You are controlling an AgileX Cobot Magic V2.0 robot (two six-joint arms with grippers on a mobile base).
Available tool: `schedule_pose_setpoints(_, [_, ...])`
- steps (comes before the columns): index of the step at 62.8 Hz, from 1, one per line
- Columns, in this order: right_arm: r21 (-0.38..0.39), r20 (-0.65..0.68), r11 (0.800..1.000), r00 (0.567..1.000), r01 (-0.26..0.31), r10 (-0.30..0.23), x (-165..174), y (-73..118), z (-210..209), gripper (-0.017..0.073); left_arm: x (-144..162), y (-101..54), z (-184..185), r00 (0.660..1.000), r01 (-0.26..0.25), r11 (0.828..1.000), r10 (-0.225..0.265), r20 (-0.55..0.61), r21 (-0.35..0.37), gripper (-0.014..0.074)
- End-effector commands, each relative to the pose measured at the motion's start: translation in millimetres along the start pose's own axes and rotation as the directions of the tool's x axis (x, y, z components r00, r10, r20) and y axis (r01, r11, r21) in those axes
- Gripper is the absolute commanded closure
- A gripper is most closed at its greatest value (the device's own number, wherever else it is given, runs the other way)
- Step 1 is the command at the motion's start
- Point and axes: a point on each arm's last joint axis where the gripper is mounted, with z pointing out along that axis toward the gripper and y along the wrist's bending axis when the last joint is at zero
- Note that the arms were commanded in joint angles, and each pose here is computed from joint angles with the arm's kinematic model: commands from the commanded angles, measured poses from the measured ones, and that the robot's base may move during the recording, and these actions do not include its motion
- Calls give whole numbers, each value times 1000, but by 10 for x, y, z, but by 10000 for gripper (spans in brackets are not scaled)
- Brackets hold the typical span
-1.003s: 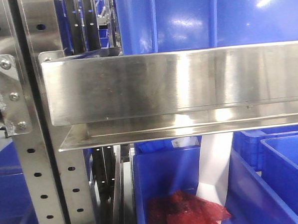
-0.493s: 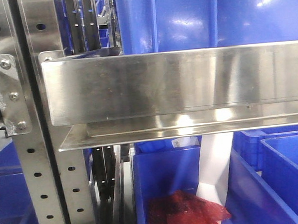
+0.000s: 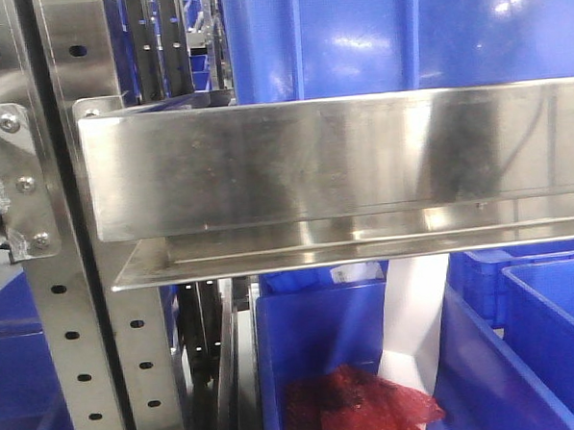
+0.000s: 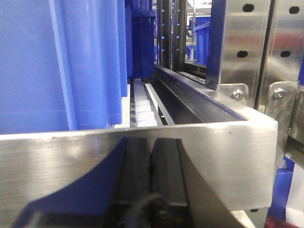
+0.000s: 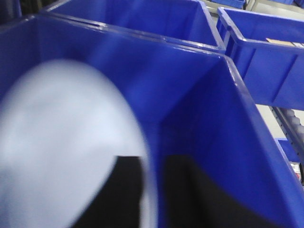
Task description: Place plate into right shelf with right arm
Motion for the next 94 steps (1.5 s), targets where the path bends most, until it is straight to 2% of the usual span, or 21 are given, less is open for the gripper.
schedule_pose_setpoints(1, [11,144,1000,990,6,-7,-267,-49,-215,0,-58,19,-10,996,6,1000,-4,90,-21,640])
schedule_pose_setpoints(5, [13,142,1000,990,5,-7,-274,-54,-242,-77,-58,19,-10,996,6,1000,-4,90,-21,640])
schedule_pose_setpoints(18, [19,202,1000,979,-15,11,-411,-94,-572,-8,-58,19,-10,996,6,1000,-4,90,-21,640])
schedule_pose_setpoints(26, [6,237,998,969,-70,66,-498,-128,-945,166,-58,19,-10,996,6,1000,-4,90,-21,640])
schedule_pose_setpoints(32, [6,260,997,963,-82,78,-487,-152,-1265,357,-58,19,-10,996,6,1000,-4,90,-21,640])
schedule_pose_setpoints(39, [7,288,996,954,-84,79,-354,-163,-1600,519,-58,19,-10,996,6,1000,-4,90,-21,640])
schedule_pose_setpoints(56, [0,327,997,942,-83,78,440,-120,-2248,505,-58,19,-10,996,6,1000,-4,90,-21,640])
schedule_pose_setpoints(72, [-6,366,996,927,-84,81,1288,-51,-2569,505,-58,19,-10,996,6,1000,-4,90,-21,640])
schedule_pose_setpoints(83, [-5,387,996,918,-86,81,1611,-25,-2653,505,-58,19,-10,996,6,1000,-4,90,-21,640])
schedule_pose_setpoints(94, [-2,358,996,930,-87,82,1703,-18,-2636,505,-58,19,-10,996,6,1000,-4,90,-21,640])
